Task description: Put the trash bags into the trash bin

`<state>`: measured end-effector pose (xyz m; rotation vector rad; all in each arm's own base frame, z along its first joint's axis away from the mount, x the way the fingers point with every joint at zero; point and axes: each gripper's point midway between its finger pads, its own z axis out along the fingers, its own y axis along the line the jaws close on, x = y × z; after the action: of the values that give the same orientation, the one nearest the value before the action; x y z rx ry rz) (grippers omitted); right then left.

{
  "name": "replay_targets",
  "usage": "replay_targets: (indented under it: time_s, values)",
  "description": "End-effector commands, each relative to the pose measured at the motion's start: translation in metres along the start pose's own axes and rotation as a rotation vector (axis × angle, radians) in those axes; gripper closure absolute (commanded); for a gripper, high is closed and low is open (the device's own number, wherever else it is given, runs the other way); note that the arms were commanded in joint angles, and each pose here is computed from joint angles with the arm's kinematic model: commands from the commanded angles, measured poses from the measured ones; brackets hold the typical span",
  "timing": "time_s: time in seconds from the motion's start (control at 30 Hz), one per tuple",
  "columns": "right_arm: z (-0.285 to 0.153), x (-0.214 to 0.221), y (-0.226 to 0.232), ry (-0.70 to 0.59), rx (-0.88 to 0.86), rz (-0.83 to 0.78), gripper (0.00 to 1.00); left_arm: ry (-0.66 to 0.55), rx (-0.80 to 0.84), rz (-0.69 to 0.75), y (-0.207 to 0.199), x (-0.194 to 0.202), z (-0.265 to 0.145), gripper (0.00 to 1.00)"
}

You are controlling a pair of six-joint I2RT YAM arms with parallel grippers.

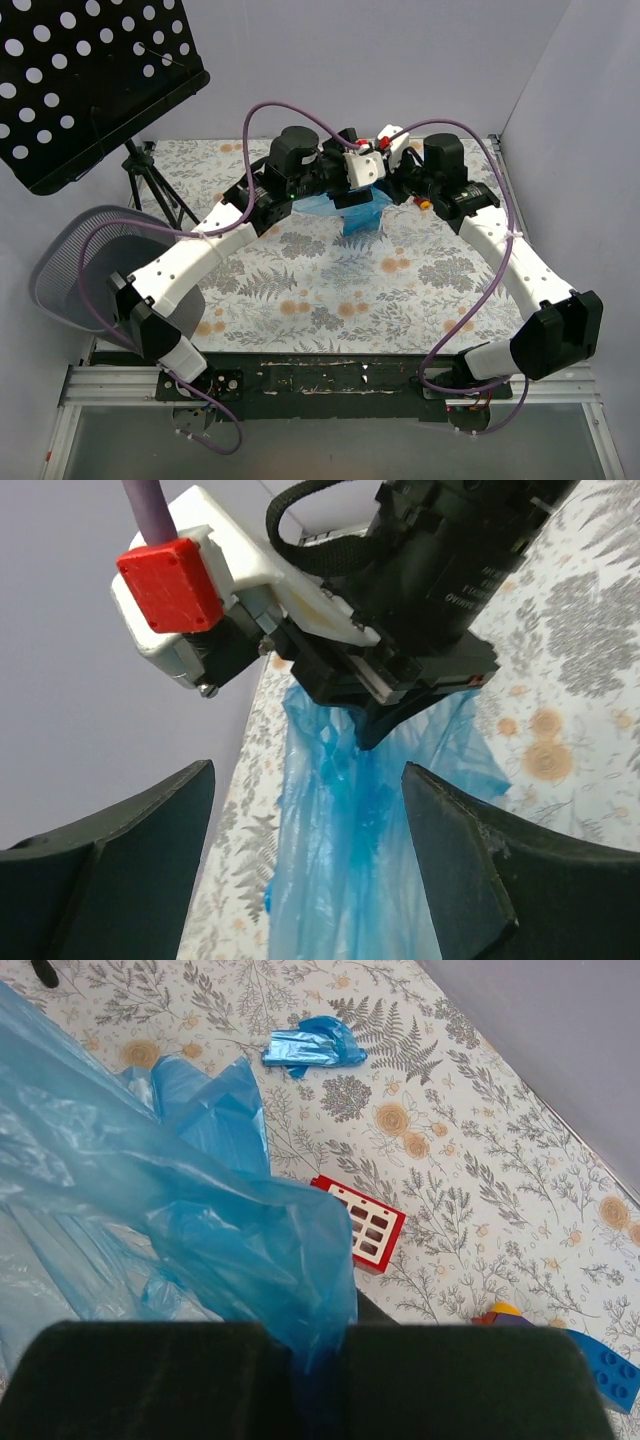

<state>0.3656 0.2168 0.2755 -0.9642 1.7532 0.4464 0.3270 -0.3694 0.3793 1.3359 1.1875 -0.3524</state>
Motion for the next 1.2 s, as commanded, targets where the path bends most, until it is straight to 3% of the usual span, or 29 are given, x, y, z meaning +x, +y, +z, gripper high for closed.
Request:
replay_targets:
  time_s: [0.0,0.07,0.17,0.2,0.27,0.3,0.33,0.37,0.43,0.5,0.63,0.7,0.9,0.97,1.03,1.07,1.1,1.17]
  values:
    - [-0.010,-0.031,-0.006,-0.063,0.030,-0.075,0.99,0.068,-0.055,0.160,0.020,0.001,-0.007,0.27]
    - [-0.010,-0.038,-0.001,-0.081,0.011,-0.103,0.99,0.102,-0.051,0.192,0.019,0.012,-0.003,0.31]
    - [-0.010,-0.042,0.008,-0.094,-0.022,-0.129,0.99,0.132,-0.017,0.238,0.014,0.025,0.005,0.49]
    - [-0.011,-0.041,0.011,-0.096,-0.031,-0.132,0.99,0.134,-0.013,0.243,0.013,0.026,0.008,0.60]
    - [-0.012,-0.040,0.014,-0.095,-0.041,-0.134,0.99,0.138,-0.035,0.233,0.019,0.026,0.013,0.92]
    - [-0.013,-0.037,0.011,-0.088,-0.018,-0.123,0.93,0.135,-0.071,0.204,0.026,0.024,0.015,1.00]
    - [-0.012,-0.031,0.005,-0.074,0.027,-0.081,0.76,0.117,-0.129,0.156,0.037,0.016,0.016,1.00]
    - [-0.014,-0.026,-0.007,-0.061,0.106,-0.037,0.52,0.096,-0.195,0.111,0.050,0.008,0.014,1.00]
    - [-0.018,-0.012,-0.023,-0.032,0.186,0.047,0.24,0.059,-0.309,0.012,0.073,-0.002,0.007,1.00]
    - [-0.021,0.004,-0.033,-0.011,0.198,0.148,0.17,0.037,-0.420,-0.064,0.096,-0.004,-0.005,1.00]
    - [-0.025,0.029,-0.043,0.008,0.198,0.301,0.18,0.053,-0.551,-0.141,0.125,0.006,-0.024,1.00]
    - [-0.025,0.037,-0.046,0.008,0.180,0.328,0.33,0.066,-0.566,-0.163,0.129,0.013,-0.032,1.00]
    - [-0.036,0.043,-0.070,-0.019,0.227,0.370,0.51,0.125,-0.575,-0.149,0.122,0.032,-0.050,1.00]
    - [-0.044,0.042,-0.084,-0.031,0.269,0.371,0.67,0.152,-0.574,-0.147,0.118,0.043,-0.055,1.00]
    - [-0.050,0.042,-0.094,-0.041,0.290,0.371,0.90,0.163,-0.571,-0.147,0.112,0.049,-0.060,1.00]
    - [-0.052,0.040,-0.094,-0.045,0.286,0.364,0.94,0.170,-0.562,-0.150,0.109,0.052,-0.060,1.00]
    - [-0.052,0.036,-0.088,-0.054,0.243,0.342,0.89,0.168,-0.545,-0.156,0.104,0.054,-0.059,1.00]
    - [-0.051,0.020,-0.060,-0.106,0.075,0.284,0.60,0.158,-0.500,-0.178,0.094,0.055,-0.056,1.00]
